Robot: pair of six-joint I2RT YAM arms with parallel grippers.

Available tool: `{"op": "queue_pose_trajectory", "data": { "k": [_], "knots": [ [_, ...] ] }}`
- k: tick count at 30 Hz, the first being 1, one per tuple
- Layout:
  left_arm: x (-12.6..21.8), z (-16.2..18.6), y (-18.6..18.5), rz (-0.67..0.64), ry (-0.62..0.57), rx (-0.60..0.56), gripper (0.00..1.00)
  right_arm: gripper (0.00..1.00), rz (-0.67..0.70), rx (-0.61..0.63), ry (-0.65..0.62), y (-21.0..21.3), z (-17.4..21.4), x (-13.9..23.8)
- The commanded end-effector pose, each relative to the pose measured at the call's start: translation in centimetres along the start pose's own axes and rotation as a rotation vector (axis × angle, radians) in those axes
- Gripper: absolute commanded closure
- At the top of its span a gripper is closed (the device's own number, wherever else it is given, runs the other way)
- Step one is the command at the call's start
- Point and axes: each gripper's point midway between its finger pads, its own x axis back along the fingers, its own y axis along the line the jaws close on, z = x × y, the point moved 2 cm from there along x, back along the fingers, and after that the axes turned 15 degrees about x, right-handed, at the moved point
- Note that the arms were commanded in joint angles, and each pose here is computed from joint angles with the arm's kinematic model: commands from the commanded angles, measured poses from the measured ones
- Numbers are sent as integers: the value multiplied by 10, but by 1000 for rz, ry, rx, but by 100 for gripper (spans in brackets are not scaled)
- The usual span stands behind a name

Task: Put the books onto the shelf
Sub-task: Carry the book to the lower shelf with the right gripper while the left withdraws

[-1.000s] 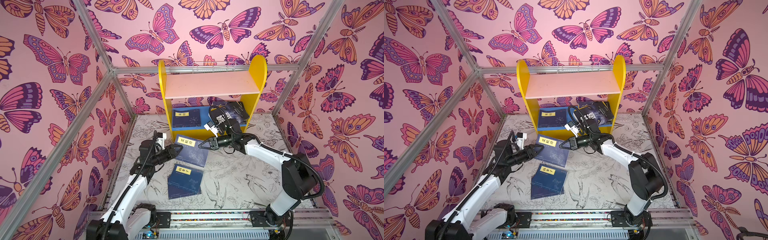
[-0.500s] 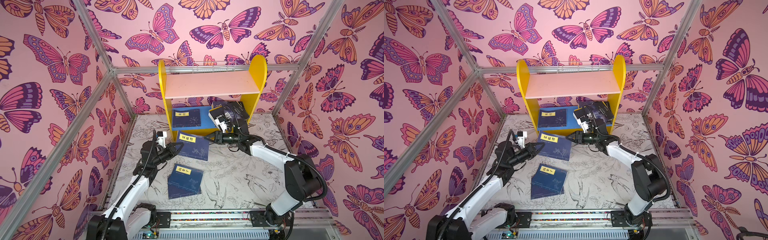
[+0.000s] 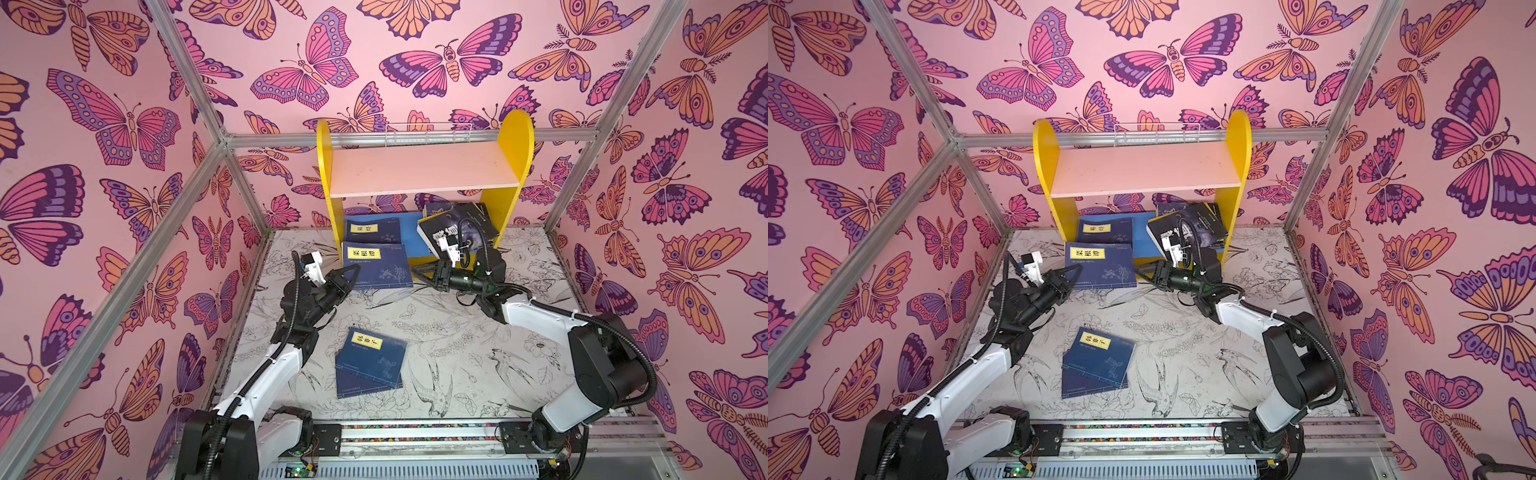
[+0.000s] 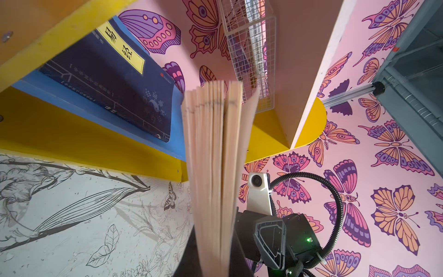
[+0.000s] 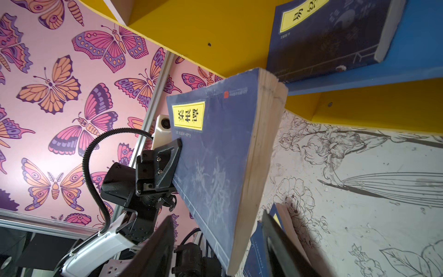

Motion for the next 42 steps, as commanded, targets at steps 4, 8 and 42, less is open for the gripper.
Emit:
{"op": "queue_pose_trajectory", "data": {
  "k": [4, 8, 42],
  "knots": [
    [2, -4, -41, 157, -48, -52, 100, 45, -84, 6, 10, 17, 0, -13],
    [3, -5, -48, 184, -58, -69, 100, 50, -93, 2, 12, 17, -1, -15],
    [118, -31, 100, -672, -456, 68, 6, 100, 107, 218, -38, 31, -44, -12]
  ]
}}
